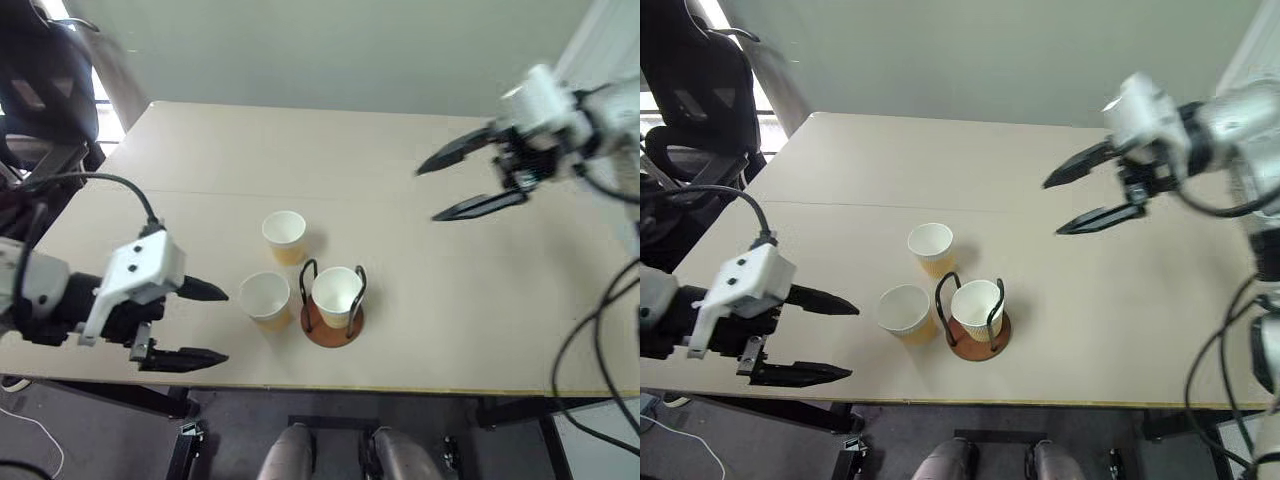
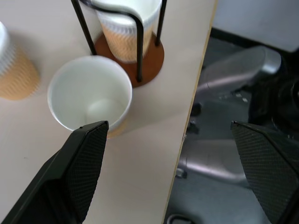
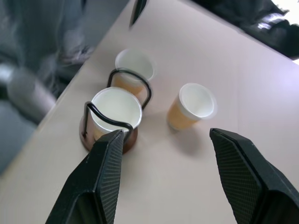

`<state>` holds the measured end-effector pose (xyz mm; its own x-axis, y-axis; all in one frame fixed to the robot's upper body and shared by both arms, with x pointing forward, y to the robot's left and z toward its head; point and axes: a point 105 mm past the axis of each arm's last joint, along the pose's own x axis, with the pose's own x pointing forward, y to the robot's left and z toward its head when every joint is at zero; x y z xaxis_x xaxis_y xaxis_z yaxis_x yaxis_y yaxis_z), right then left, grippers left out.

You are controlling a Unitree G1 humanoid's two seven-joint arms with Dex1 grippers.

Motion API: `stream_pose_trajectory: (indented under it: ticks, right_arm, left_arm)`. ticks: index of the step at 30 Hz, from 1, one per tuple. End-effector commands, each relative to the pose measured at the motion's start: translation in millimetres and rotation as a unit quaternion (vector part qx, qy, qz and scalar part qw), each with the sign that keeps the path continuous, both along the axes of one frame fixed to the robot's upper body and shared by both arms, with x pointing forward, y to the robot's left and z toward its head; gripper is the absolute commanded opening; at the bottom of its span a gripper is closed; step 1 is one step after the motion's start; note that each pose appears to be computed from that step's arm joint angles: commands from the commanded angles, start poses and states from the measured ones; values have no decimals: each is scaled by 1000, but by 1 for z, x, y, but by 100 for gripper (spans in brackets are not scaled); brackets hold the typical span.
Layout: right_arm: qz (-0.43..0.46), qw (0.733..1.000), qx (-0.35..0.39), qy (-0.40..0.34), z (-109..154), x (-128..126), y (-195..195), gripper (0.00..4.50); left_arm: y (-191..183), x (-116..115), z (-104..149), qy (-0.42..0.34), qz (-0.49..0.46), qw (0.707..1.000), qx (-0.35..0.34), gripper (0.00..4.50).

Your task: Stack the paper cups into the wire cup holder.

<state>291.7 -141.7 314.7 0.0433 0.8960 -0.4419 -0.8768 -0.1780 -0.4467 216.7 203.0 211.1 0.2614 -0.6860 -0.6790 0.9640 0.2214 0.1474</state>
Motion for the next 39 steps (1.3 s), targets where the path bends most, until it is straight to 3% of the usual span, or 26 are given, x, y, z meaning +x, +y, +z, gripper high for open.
stream_pose_trajectory:
  ticks: [1, 4, 7, 9, 17, 24, 28, 36, 38, 39]
  right_arm:
    - [-2, 993, 105, 52, 25, -25, -20, 297]
    - [-44, 990, 122, 60, 18, -31, -30, 297]
    - [-74, 988, 122, 61, 9, -36, -32, 297]
    - [-90, 987, 123, 58, 6, -38, -32, 297]
    - [-126, 983, 122, 46, 1, -38, -35, 297]
    - [-141, 983, 110, 42, -6, -38, -35, 297]
    - [-146, 983, 105, 43, -8, -36, -36, 302]
    - [-144, 983, 105, 39, -7, -36, -35, 302]
    - [-145, 983, 103, 42, -8, -36, -35, 302]
    - [-147, 983, 100, 42, -9, -36, -35, 302]
  left_arm:
    - [-2, 13, -8, -27, -29, 999, 37, 450]
    - [-8, 28, -11, -54, -49, 997, 37, 450]
    - [-18, 29, -8, -42, -75, 996, 24, 450]
    - [-18, 26, -12, -22, -91, 995, 36, 450]
    - [-14, 47, -35, -48, -92, 991, 86, 450]
    - [-29, 58, -43, -78, -100, 990, 57, 450]
    - [-29, 59, -42, -82, -103, 990, 57, 353]
    - [-25, 53, -42, -64, -108, 990, 59, 53]
    - [-25, 53, -41, -64, -108, 990, 59, 7]
    - [-24, 53, -40, -65, -108, 990, 60, 7]
